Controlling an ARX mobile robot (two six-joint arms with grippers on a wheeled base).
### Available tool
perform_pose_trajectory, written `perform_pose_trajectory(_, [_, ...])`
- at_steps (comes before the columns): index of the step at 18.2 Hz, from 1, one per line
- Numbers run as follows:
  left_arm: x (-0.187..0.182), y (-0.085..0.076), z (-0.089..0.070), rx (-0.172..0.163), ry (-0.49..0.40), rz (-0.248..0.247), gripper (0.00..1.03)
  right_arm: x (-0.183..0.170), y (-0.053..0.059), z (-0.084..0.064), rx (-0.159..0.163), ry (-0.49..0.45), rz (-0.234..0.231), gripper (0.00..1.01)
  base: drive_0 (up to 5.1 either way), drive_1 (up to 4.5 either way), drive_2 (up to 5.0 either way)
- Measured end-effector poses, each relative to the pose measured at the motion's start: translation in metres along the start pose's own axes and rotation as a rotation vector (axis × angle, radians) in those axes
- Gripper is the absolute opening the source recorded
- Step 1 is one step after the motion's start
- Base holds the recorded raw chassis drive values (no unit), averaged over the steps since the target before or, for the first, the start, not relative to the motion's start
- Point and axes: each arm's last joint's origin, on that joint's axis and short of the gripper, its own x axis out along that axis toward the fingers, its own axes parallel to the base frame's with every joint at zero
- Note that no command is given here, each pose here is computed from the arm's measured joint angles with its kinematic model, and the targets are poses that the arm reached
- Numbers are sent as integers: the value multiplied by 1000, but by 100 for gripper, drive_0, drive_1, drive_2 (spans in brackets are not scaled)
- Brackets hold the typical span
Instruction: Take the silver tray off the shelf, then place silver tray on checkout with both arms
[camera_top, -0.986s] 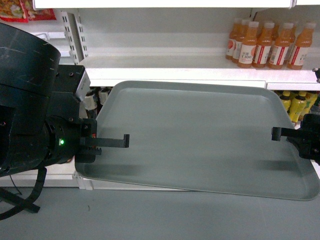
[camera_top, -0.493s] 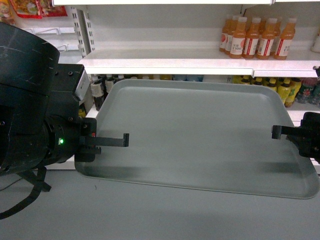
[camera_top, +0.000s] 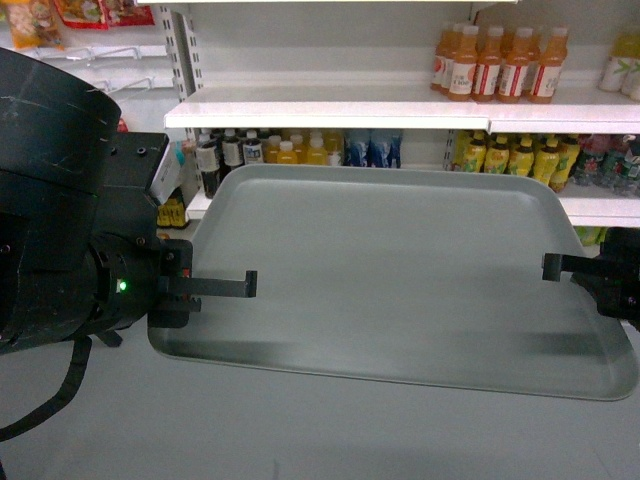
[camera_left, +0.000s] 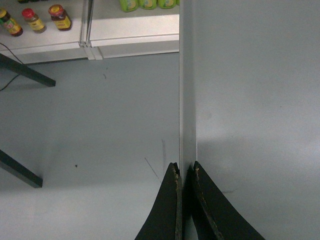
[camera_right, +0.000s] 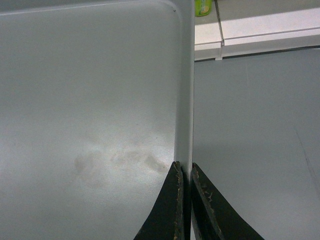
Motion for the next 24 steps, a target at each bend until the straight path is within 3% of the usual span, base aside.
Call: perform_pose_trajectory(24, [0, 0, 0, 0, -5, 1, 3, 0, 0, 0, 0, -4, -4, 3, 3, -423, 430])
